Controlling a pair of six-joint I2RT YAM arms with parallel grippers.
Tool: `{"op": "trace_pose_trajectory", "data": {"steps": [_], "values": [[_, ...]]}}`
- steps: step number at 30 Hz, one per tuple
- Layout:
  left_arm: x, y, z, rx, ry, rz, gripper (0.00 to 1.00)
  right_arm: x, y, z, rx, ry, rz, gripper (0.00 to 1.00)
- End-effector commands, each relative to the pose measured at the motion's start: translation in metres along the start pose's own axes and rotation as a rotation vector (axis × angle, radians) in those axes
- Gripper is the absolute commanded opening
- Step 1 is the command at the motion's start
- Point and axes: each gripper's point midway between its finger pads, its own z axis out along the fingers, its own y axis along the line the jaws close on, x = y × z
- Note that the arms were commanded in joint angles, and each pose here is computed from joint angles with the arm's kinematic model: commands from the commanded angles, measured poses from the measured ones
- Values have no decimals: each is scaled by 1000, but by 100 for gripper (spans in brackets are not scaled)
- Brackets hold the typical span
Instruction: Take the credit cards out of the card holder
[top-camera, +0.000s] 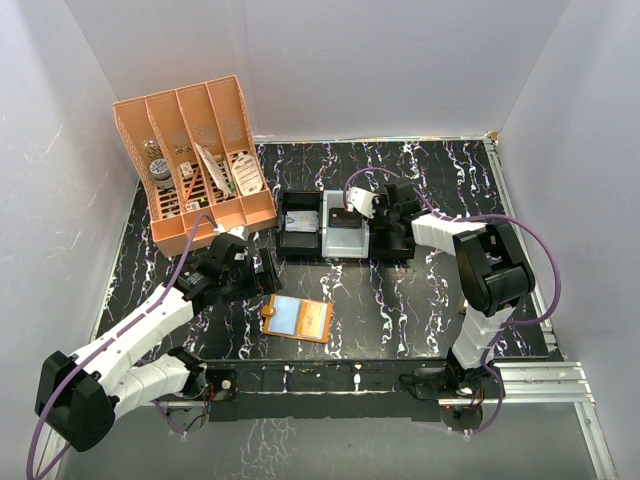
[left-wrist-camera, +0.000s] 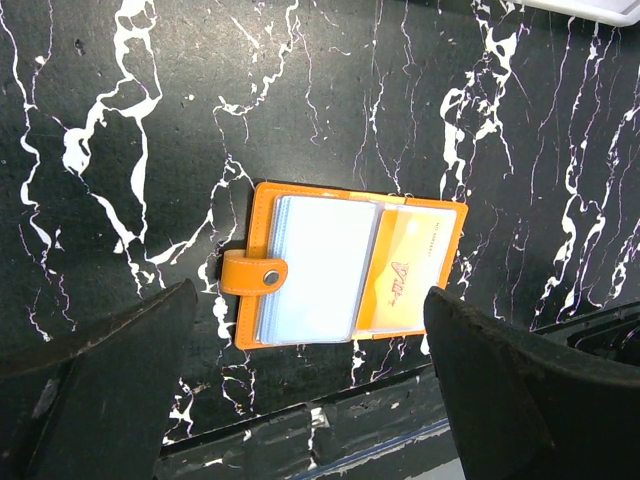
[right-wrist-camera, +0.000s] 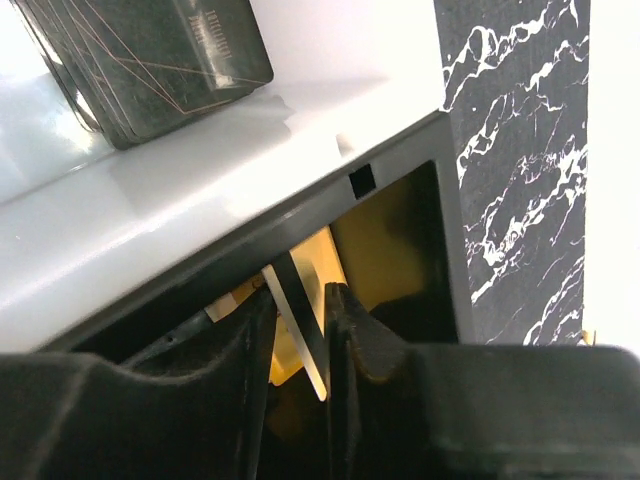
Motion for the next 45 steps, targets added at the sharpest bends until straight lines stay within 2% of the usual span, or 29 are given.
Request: {"op": "trace_pose_trajectory", "data": {"steps": [1,7,12,15,18,20,23,25,27,36,45], "values": [[0,-5,-4,29,0,9,94,-12,-10,-10,-3,-53,5,30],[0,-9,-1,46,15,8,94,-23,-24,-31,23,-92,50,35],[2,-10,0,54,22,9,94,-36,-38,-53,82,-149,174,40],[2,-12,1,65,22,8,93,-45,-44,-65,123,-184,421,46],[2,-15,2,83,21,7,89,-56,-39,-73,104,-215,746,47],[1,-17,2,90,20,7,89,-51,-31,-74,96,-146,993,44],[-1,-18,1,88,21,11,89,-33,-5,-70,54,66,1225,36],[-2,-19,1,90,19,15,89,-31,18,-69,-41,154,1266,34],[-2,-19,1,90,22,18,89,-35,27,-66,-91,164,1282,31],[3,-17,3,93,31,-2,88,-12,26,-50,13,280,1347,22],[0,-31,0,157,32,16,87,0,23,-23,79,317,1379,21]]}}
